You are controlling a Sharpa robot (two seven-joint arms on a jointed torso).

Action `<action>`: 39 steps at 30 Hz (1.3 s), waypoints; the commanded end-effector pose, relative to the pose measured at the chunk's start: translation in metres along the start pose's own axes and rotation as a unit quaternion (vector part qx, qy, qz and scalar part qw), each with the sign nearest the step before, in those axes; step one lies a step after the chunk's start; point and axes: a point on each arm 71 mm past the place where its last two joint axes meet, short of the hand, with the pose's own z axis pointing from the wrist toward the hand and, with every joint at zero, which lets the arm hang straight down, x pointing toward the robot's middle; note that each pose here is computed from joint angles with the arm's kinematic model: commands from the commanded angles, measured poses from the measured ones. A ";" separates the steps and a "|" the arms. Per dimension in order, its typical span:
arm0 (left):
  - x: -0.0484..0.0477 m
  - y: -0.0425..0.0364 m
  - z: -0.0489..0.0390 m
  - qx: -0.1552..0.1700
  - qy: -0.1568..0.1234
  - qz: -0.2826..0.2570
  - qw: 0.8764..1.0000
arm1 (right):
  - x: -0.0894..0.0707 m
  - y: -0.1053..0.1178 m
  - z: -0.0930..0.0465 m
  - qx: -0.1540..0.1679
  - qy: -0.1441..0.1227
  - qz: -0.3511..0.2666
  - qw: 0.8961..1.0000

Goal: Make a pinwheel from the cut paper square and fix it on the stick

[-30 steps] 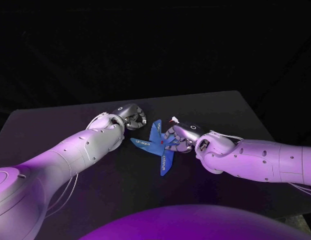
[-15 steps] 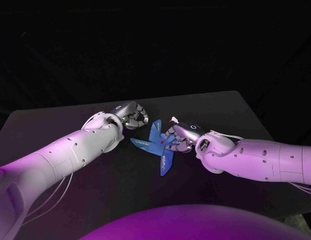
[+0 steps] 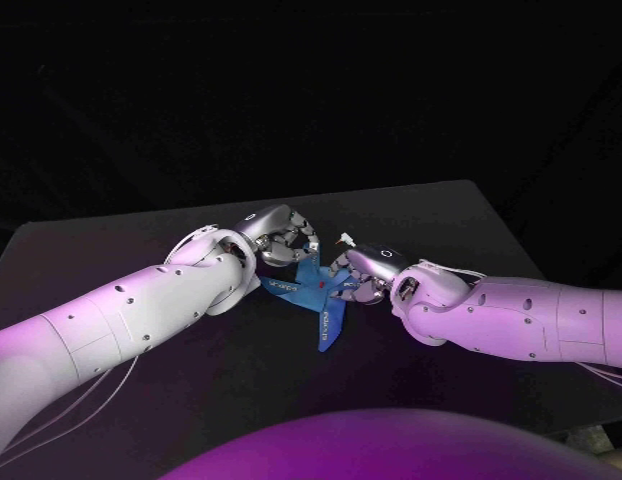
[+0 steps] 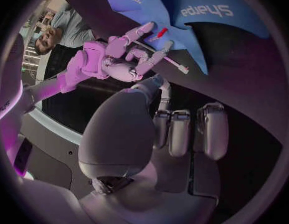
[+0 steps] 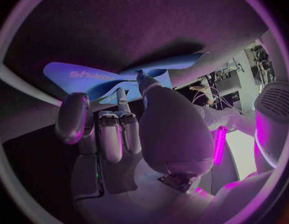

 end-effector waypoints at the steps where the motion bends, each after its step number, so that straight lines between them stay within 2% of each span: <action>1: 0.0053 -0.0058 -0.0001 0.001 0.030 0.013 0.999 | 0.004 -0.003 -0.002 0.004 0.015 -0.007 1.000; 5: 0.0098 -0.0097 -0.0006 0.007 0.041 0.022 0.999 | 0.004 -0.003 -0.002 0.004 0.016 -0.007 1.000; 11: 0.0230 -0.0154 -0.0002 0.018 0.060 0.040 0.997 | 0.004 -0.003 -0.001 0.004 0.016 -0.007 1.000; 18: 0.0333 -0.0163 0.0001 0.020 0.074 0.048 0.996 | 0.004 -0.003 -0.001 0.005 0.016 -0.007 1.000; 27: 0.0392 -0.0163 -0.0006 0.019 0.085 0.054 0.995 | 0.004 -0.003 -0.001 0.006 0.017 -0.007 1.000; 39: 0.0398 -0.0137 -0.0020 0.011 0.089 0.060 0.994 | 0.004 -0.003 -0.001 0.007 0.018 -0.008 1.000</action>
